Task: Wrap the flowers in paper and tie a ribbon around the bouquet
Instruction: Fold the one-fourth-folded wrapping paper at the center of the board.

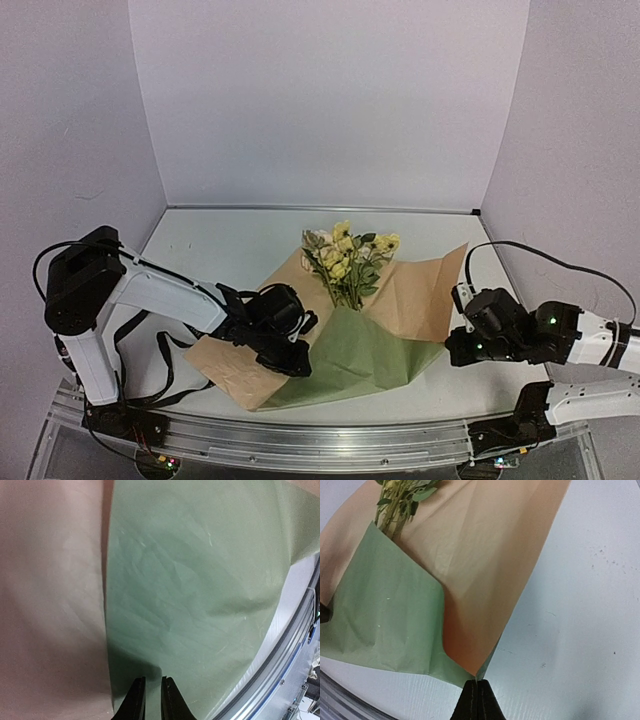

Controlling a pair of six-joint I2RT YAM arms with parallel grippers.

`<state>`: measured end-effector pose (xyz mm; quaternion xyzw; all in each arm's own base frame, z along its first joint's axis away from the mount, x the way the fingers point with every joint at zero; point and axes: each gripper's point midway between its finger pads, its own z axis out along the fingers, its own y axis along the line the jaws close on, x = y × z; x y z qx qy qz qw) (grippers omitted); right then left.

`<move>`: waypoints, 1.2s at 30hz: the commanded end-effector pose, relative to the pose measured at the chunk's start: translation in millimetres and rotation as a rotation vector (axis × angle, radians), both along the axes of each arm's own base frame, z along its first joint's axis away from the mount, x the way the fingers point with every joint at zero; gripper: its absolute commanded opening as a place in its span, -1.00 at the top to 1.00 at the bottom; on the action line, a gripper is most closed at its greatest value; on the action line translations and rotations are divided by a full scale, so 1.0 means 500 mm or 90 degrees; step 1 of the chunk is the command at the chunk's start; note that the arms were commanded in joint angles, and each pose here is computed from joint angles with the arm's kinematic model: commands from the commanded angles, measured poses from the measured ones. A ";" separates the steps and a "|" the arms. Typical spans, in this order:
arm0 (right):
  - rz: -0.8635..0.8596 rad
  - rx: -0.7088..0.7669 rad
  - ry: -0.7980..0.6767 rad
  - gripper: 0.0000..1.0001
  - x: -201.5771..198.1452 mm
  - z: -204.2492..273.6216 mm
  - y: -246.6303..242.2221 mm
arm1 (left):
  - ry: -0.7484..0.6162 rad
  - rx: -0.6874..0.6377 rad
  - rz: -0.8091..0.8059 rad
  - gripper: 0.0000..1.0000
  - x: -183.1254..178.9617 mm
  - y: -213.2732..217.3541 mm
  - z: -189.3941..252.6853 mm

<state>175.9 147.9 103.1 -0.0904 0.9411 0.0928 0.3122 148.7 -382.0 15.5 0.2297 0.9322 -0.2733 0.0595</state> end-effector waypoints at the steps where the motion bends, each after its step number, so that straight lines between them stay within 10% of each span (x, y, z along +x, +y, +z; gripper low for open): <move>1: 0.061 0.077 0.029 1.00 -0.001 0.035 0.080 | -0.024 -0.002 0.011 0.74 0.042 -0.014 0.004; 16: 0.189 0.215 0.143 1.00 -0.007 0.044 0.341 | -0.016 -0.002 0.009 0.80 0.064 -0.009 -0.021; 36: 0.170 0.241 0.243 1.00 0.017 -0.069 0.458 | -0.043 -0.044 0.026 0.72 0.078 -0.002 0.052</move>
